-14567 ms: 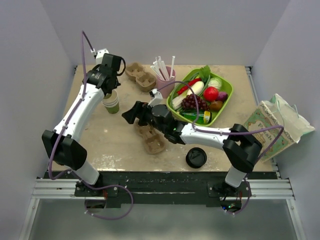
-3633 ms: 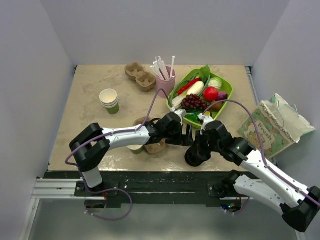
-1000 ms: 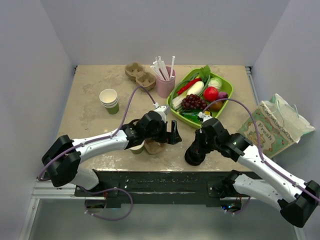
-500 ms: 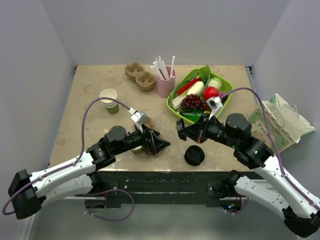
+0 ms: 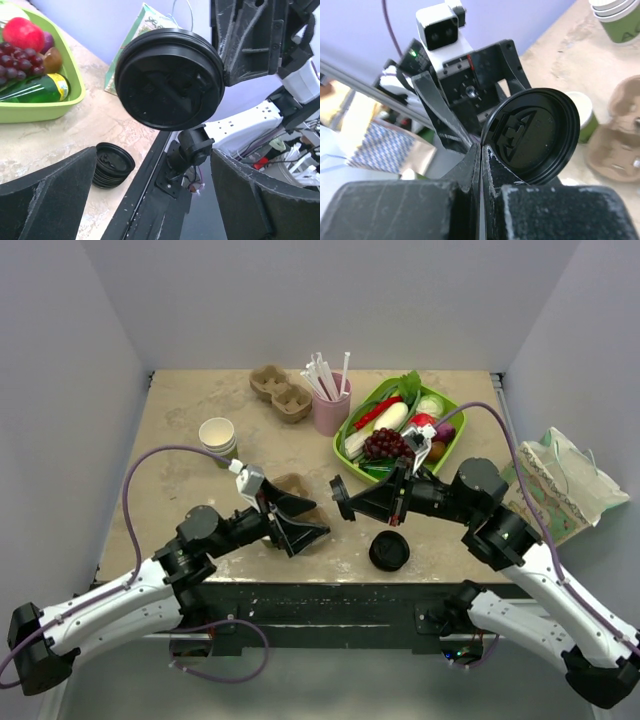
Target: Pack the takeout coffee
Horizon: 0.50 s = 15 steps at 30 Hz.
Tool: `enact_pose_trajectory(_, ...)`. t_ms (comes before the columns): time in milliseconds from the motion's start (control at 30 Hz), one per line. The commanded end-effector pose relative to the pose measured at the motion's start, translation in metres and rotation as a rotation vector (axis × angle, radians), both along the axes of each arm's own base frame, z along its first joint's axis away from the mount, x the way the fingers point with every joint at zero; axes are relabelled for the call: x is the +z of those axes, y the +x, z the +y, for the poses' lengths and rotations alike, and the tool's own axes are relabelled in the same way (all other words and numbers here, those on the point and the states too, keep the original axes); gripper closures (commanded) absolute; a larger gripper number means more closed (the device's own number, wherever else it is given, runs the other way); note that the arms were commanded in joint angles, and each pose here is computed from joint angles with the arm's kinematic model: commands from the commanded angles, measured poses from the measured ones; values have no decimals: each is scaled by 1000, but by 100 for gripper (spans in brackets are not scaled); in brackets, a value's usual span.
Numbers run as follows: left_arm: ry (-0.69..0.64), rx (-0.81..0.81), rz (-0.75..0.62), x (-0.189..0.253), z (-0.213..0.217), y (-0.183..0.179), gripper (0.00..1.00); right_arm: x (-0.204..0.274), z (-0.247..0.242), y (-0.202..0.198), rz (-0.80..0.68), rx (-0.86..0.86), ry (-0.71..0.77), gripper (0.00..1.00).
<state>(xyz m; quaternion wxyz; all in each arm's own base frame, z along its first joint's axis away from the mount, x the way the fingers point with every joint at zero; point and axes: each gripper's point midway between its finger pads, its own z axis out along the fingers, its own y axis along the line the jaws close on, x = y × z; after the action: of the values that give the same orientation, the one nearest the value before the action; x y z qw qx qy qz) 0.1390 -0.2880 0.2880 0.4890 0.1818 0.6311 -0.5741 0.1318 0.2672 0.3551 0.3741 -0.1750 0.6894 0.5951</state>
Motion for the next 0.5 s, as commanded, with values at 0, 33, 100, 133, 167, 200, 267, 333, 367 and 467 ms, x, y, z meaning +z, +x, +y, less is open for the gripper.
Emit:
enact_pose_trajectory(0, -47, 84, 49, 26, 13, 7, 0, 2, -7, -9, -176, 68, -126, 100)
enact_pose_trajectory(33, -36, 123, 86, 22, 18, 12, 0, 1, -4, -12, -193, 106, -123, 100)
enact_pose_trajectory(100, -41, 156, 150, 26, 22, 15, 0, -10, 0, -22, -266, 210, -148, 100)
enact_pose_trajectory(133, 16, 194, 207, 12, 25, 19, 0, -16, 2, -14, -275, 179, -208, 100)
enact_pose_trajectory(167, 24, 213, 231, 14, 27, 21, 0, -27, 1, -7, -278, 138, -275, 100)
enact_pose_trajectory(200, 41, 253, 272, 20, 32, 25, 0, -51, -10, 16, -312, 24, -432, 100)
enact_pose_trajectory(267, 146, 406, 390, -7, 52, 39, 0, -72, -4, 18, -344, 7, -563, 100)
enact_pose_trajectory(333, 216, 529, 482, -20, 66, 48, 0, -83, 1, 22, -430, -44, -660, 100)
enact_pose_trajectory(367, 234, 543, 505, -22, 66, 49, 0, -95, 11, 20, -442, -10, -691, 100)
enact_pose_trajectory(467, 295, 551, 549, -34, 61, 51, 1, -101, 26, 21, -526, -5, -748, 100)
